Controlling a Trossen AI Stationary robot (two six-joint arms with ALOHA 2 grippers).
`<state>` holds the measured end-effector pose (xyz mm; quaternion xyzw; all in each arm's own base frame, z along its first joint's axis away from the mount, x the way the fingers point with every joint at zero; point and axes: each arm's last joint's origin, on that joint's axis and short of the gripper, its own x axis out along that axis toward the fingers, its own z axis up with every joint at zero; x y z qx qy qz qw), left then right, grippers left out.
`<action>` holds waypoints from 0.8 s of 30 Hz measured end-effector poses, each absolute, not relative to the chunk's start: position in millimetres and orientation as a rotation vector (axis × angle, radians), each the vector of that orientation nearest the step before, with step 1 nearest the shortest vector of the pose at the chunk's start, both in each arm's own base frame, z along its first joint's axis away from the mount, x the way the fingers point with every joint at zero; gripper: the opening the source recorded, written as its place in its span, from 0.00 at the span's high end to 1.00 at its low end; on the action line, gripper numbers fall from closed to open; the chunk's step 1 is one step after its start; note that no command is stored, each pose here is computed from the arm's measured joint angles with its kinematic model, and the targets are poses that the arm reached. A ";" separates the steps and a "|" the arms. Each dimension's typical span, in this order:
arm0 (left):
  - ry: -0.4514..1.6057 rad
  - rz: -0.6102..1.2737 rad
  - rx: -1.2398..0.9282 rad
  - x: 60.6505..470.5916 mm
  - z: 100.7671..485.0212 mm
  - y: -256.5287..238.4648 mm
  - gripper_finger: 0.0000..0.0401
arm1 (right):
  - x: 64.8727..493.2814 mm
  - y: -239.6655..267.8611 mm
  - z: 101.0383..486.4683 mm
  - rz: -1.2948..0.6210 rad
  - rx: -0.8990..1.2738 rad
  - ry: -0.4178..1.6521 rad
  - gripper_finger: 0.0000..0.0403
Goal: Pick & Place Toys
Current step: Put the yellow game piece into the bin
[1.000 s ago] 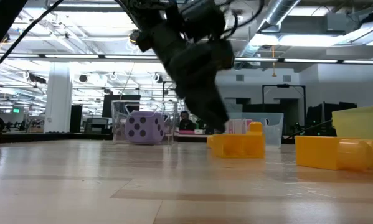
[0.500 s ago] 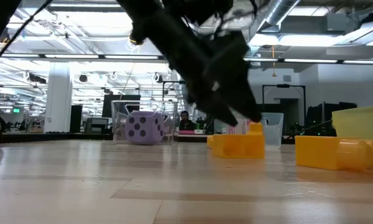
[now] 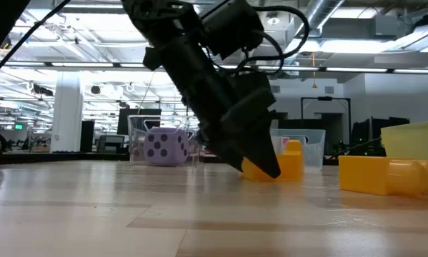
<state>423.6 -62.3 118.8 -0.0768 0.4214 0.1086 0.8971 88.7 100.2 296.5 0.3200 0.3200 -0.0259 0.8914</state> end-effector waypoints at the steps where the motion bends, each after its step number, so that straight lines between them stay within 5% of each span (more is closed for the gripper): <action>1: 0.864 0.229 -0.175 422.2 116.6 -62.1 0.01 | 88.7 100.1 296.5 -0.054 0.664 0.664 0.47; 24: 0.834 0.175 -0.204 421.0 115.4 -62.8 0.35 | 88.6 99.9 296.3 -0.058 0.663 0.664 0.47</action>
